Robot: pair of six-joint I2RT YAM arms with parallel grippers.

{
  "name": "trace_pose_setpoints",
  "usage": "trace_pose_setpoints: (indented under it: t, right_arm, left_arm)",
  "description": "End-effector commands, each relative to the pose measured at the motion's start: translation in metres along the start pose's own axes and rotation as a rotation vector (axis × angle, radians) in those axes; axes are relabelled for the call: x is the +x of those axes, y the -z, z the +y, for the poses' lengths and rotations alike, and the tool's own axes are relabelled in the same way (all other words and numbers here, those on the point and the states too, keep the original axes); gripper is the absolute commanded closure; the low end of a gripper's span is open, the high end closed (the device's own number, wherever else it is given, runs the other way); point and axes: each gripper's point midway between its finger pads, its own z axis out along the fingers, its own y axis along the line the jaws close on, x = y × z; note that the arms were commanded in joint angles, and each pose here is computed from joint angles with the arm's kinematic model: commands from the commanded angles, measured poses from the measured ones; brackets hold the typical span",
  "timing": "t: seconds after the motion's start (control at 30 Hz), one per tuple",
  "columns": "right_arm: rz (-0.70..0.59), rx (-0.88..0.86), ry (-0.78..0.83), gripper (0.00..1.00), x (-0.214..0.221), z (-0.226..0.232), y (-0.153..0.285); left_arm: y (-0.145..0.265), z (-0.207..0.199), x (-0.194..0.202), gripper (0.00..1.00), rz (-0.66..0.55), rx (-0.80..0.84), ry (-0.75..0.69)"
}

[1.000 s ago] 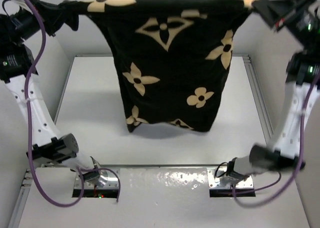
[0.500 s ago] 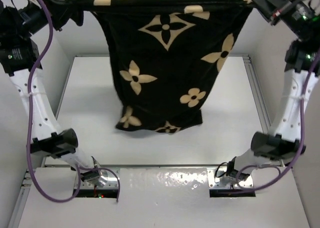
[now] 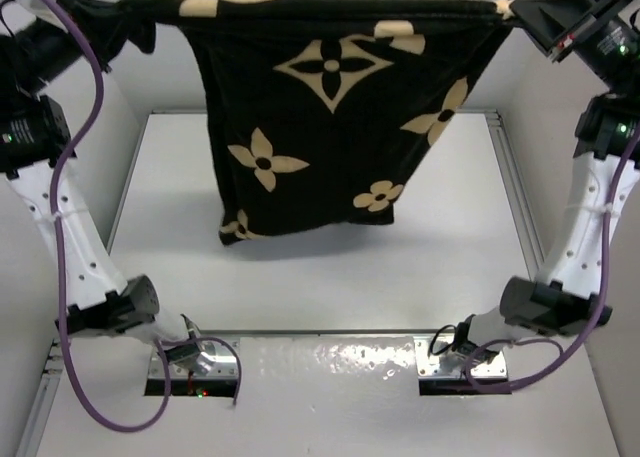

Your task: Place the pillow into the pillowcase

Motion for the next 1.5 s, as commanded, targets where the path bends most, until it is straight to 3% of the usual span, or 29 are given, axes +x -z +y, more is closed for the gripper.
trace_pose_setpoints:
  t: [0.0, 0.07, 0.1, 0.17, 0.2, 0.23, 0.27, 0.33, 0.37, 0.4, 0.5, 0.6, 0.67, 0.73, 0.87, 1.03, 1.23, 1.47]
  right_arm:
    - [-0.196, 0.09, 0.064, 1.0, -0.015, -0.008, 0.02]
    - [-0.17, 0.177, 0.052, 1.0, 0.018, -0.041, 0.026]
    - [-0.101, 0.303, -0.075, 1.0, 0.056, -0.093, 0.028]
    - [-0.056, 0.427, 0.003, 1.0, 0.088, -0.126, 0.038]
    - [0.038, 0.512, -0.054, 1.0, 0.127, -0.149, 0.041]
    - [0.1, 0.562, 0.005, 1.0, 0.145, -0.163, 0.046]
    - [0.157, 0.675, -0.017, 1.0, 0.166, -0.188, 0.055]
    - [0.309, 0.726, 0.031, 1.0, 0.203, -0.203, 0.055]
    - [0.381, 0.822, 0.015, 1.0, 0.219, -0.224, 0.061]
    - [0.461, 0.827, 0.043, 1.0, 0.242, -0.225, 0.055]
    - [0.618, 0.895, 0.104, 1.0, 0.282, -0.248, 0.046]
    - [0.709, 0.889, 0.085, 1.0, 0.312, -0.257, 0.041]
    - [0.666, 0.875, 0.046, 1.0, 0.316, -0.268, 0.047]
    - [0.521, 0.793, 0.034, 1.0, 0.297, -0.256, 0.045]
    - [0.2, 0.707, 0.084, 1.0, 0.206, -0.219, 0.047]
    - [0.106, 0.607, 0.17, 1.0, 0.16, -0.166, 0.034]
    - [0.108, 0.64, 0.132, 1.0, 0.159, -0.172, 0.043]
    - [0.133, 0.653, 0.048, 1.0, 0.186, -0.198, 0.05]
  left_arm:
    - [0.02, 0.015, -0.004, 0.99, -0.025, -0.162, -0.074]
    - [0.02, 0.0, 0.048, 0.99, 0.073, -0.108, 0.038]
    - [0.016, -0.01, 0.066, 1.0, 0.107, -0.06, 0.068]
    - [0.019, -0.028, 0.119, 0.99, 0.236, 0.002, 0.147]
    - [0.014, -0.041, 0.137, 1.0, 0.287, 0.041, 0.137]
    - [0.014, -0.043, 0.16, 1.0, 0.358, 0.073, 0.014]
    - [0.014, -0.079, 0.193, 1.0, 0.458, 0.164, 0.064]
    - [0.021, -0.093, 0.233, 1.0, 0.596, 0.209, -0.048]
    - [0.02, -0.121, 0.249, 1.0, 0.637, 0.29, -0.048]
    - [0.032, -0.137, 0.282, 1.0, 0.73, 0.33, -0.047]
    - [0.05, -0.19, 0.332, 1.0, 0.843, 0.488, -0.1]
    - [0.06, -0.215, 0.344, 1.0, 0.871, 0.555, -0.148]
    - [0.066, -0.22, 0.337, 1.0, 0.869, 0.56, -0.129]
    - [0.062, -0.203, 0.31, 1.0, 0.835, 0.504, -0.135]
    - [0.031, -0.154, 0.231, 1.0, 0.705, 0.339, -0.165]
    - [-0.004, -0.109, 0.159, 1.0, 0.55, 0.158, -0.204]
    - [-0.012, -0.1, 0.166, 1.0, 0.565, 0.114, -0.165]
    - [-0.01, -0.108, 0.212, 1.0, 0.641, 0.115, -0.075]
